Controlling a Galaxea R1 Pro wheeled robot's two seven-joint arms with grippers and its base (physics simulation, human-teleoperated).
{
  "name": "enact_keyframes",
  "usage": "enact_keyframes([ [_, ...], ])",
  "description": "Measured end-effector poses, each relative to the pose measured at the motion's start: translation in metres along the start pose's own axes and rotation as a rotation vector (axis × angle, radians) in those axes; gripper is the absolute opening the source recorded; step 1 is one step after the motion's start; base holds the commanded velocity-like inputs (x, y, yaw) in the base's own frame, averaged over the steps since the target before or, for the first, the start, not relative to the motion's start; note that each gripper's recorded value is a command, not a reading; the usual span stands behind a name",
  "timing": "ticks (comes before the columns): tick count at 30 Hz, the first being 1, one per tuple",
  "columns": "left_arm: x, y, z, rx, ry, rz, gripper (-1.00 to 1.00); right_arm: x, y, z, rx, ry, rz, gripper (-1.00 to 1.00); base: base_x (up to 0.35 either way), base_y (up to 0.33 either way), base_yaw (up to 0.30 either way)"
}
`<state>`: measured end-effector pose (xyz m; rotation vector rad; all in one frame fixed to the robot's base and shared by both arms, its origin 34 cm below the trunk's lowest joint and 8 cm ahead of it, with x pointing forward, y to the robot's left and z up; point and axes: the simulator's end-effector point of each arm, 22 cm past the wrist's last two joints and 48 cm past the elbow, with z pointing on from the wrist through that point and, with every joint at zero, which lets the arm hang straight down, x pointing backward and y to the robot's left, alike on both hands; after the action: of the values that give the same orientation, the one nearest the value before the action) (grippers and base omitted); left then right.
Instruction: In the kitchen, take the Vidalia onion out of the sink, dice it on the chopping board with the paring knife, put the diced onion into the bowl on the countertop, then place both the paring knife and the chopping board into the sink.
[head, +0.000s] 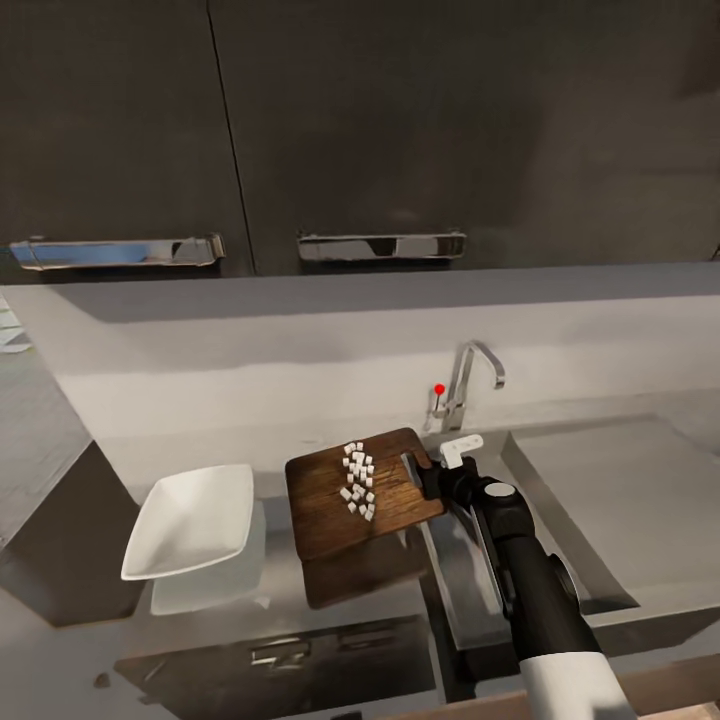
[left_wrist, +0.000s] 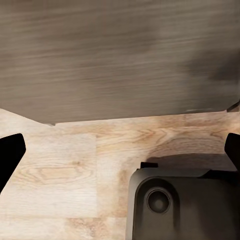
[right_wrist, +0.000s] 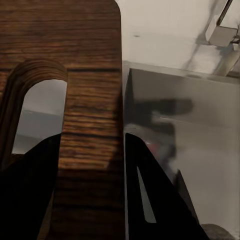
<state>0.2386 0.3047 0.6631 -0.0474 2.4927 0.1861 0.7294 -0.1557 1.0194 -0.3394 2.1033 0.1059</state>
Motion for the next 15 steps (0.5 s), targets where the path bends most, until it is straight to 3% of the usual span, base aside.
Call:
enact_keyframes([
  [15,-0.0084,-0.0003,0.0023,0.0,-0.024,-0.003,1.0,-0.0053,-0.0007,-0.0084,0.005,0.009,0.006,-1.0,0.0,0.0,0.0],
])
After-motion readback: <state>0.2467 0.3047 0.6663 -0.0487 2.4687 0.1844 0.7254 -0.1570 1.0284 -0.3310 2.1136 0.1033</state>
